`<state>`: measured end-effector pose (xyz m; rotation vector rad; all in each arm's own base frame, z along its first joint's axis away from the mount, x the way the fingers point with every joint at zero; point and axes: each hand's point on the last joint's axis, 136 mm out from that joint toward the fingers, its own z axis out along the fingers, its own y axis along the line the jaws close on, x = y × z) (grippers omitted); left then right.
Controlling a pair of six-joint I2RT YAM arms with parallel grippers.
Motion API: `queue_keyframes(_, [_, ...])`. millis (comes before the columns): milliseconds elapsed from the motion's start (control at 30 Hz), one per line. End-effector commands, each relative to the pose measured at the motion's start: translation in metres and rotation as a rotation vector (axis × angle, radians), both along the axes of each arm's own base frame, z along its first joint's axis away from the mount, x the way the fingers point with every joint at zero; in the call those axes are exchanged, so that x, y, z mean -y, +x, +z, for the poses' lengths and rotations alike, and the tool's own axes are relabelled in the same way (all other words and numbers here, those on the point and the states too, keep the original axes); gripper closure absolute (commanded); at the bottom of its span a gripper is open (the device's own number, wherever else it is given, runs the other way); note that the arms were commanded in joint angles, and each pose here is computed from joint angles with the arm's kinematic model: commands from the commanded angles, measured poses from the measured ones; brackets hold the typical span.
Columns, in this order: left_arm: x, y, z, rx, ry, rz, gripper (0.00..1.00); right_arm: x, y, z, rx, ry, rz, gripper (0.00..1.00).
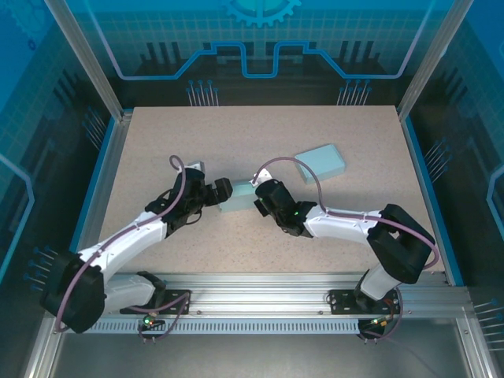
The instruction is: Fold the paper box
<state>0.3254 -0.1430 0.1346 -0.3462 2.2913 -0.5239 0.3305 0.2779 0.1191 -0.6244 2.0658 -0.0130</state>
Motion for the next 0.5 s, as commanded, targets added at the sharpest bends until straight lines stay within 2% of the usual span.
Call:
queue_keyframes(0, [0.009, 0.009, 0.001, -0.007, -0.068, -0.003, 0.09, 0.0, -0.012, -0.026, -0.078, -0.062, 0.025, 1.0])
queue_keyframes(67, [0.008, 0.01, -0.008, -0.022, -0.074, 0.01, 0.11, -0.006, -0.007, -0.016, -0.062, -0.045, 0.026, 1.0])
queue_keyframes(467, [0.006, 0.007, -0.039, -0.08, -0.138, 0.049, 0.26, -0.011, -0.004, -0.023, -0.075, -0.063, 0.028, 1.0])
